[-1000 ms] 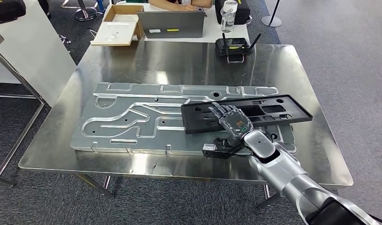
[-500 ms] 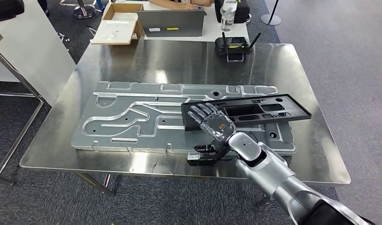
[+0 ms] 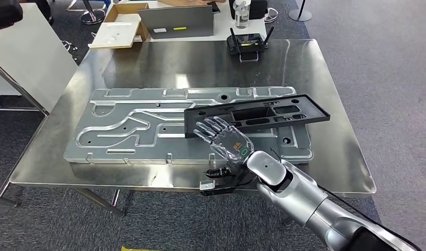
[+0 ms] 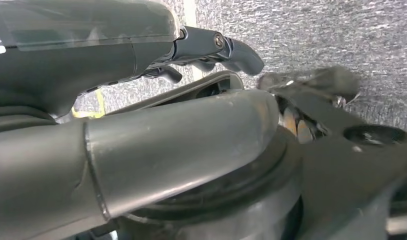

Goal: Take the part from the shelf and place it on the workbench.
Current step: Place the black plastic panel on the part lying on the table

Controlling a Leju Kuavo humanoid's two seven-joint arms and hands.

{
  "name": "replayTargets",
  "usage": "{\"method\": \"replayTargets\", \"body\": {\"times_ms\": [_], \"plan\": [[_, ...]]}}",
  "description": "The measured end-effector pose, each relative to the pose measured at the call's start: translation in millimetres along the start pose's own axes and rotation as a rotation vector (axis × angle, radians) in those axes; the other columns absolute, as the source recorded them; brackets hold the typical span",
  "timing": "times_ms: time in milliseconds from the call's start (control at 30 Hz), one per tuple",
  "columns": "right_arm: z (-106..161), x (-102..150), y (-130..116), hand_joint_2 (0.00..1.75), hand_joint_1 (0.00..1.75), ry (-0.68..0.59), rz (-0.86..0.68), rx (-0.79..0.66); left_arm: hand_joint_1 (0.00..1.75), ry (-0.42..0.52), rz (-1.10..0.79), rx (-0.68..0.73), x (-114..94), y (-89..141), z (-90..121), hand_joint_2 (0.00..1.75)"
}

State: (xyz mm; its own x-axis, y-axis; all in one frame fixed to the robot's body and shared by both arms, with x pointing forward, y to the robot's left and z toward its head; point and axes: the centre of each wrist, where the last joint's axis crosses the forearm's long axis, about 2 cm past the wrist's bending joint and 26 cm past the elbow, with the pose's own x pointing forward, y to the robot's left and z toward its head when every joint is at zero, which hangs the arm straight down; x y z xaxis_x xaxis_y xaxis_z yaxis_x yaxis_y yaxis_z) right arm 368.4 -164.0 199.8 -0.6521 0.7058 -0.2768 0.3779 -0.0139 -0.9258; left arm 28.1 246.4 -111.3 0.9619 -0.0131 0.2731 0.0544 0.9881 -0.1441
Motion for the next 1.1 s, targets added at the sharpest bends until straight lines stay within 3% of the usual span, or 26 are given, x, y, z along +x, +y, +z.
{"method": "replayTargets", "body": {"times_ms": [467,767,867,1000,1100], "plan": [[2.8,10.4,-17.9,0.00,0.00,-0.035,0.039,-0.063,0.00,-0.003,-0.037,0.006,2.0,3.1,-0.2,0.00],[15.4,21.2,-16.9,0.00,0.00,-0.016,-0.001,-0.071,0.00,-0.006,-0.031,0.012,1.4,0.3,-0.3,0.00],[44.3,41.9,3.4,0.00,0.00,0.046,-0.155,-0.060,0.00,-0.008,-0.009,0.021,-1.0,-0.5,0.1,0.00],[116.0,97.2,43.1,0.00,0.00,0.193,-0.489,0.020,0.00,0.004,0.035,0.046,-6.9,-2.5,1.2,0.00],[159.9,132.2,57.8,0.00,0.00,0.290,-0.640,0.084,0.00,0.007,0.056,0.056,-8.2,-4.1,1.3,0.00]]}}
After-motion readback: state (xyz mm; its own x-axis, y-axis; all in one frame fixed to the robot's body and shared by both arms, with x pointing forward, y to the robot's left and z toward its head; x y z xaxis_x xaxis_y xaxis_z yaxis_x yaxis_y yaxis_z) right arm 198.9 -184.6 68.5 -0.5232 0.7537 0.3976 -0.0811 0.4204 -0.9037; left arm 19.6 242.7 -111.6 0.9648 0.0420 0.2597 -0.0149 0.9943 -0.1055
